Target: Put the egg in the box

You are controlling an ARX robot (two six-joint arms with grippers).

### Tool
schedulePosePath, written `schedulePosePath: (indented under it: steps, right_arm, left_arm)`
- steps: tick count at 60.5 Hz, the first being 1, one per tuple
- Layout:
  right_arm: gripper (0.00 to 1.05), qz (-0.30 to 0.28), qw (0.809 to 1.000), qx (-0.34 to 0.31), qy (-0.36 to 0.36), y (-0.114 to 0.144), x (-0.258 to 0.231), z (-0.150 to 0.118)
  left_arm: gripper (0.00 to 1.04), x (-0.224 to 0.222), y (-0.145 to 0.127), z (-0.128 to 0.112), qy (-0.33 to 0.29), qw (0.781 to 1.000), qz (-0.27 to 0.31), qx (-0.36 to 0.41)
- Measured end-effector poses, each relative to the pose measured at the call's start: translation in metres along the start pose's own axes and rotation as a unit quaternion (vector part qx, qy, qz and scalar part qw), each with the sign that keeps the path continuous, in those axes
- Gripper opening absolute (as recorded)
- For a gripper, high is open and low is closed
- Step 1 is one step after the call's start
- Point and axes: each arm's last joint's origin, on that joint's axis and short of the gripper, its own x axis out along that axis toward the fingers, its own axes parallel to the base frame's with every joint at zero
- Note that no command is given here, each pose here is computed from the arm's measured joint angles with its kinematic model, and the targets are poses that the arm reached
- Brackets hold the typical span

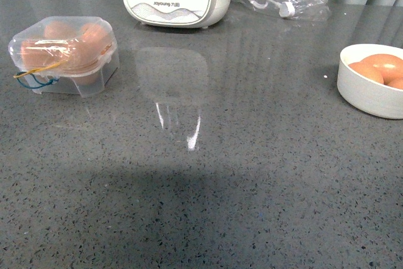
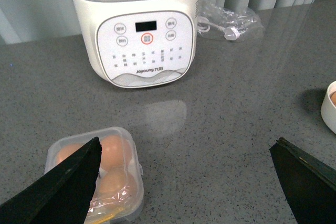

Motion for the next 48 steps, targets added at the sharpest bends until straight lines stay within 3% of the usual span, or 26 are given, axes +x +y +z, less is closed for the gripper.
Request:
schedulePosePath:
  steps: [22, 44, 48]
  right_arm:
    - [0.97, 0.000, 1.000, 0.000, 0.000, 0.000, 0.000, 0.000]
    - [0.97, 0.000, 1.000, 0.000, 0.000, 0.000, 0.000, 0.000]
    - [0.97, 0.000, 1.000, 0.000, 0.000, 0.000, 0.000, 0.000]
  left_arm:
    - [0.98, -0.064, -0.007, 0.010, 0.003, 0.999, 0.030, 0.026]
    - [0.98, -0.117, 0.015, -0.005, 0.015, 0.996, 0.083, 0.027]
    - [0.83, -0.126, 0.021, -0.015, -0.058, 0.988, 0.140, -0.007]
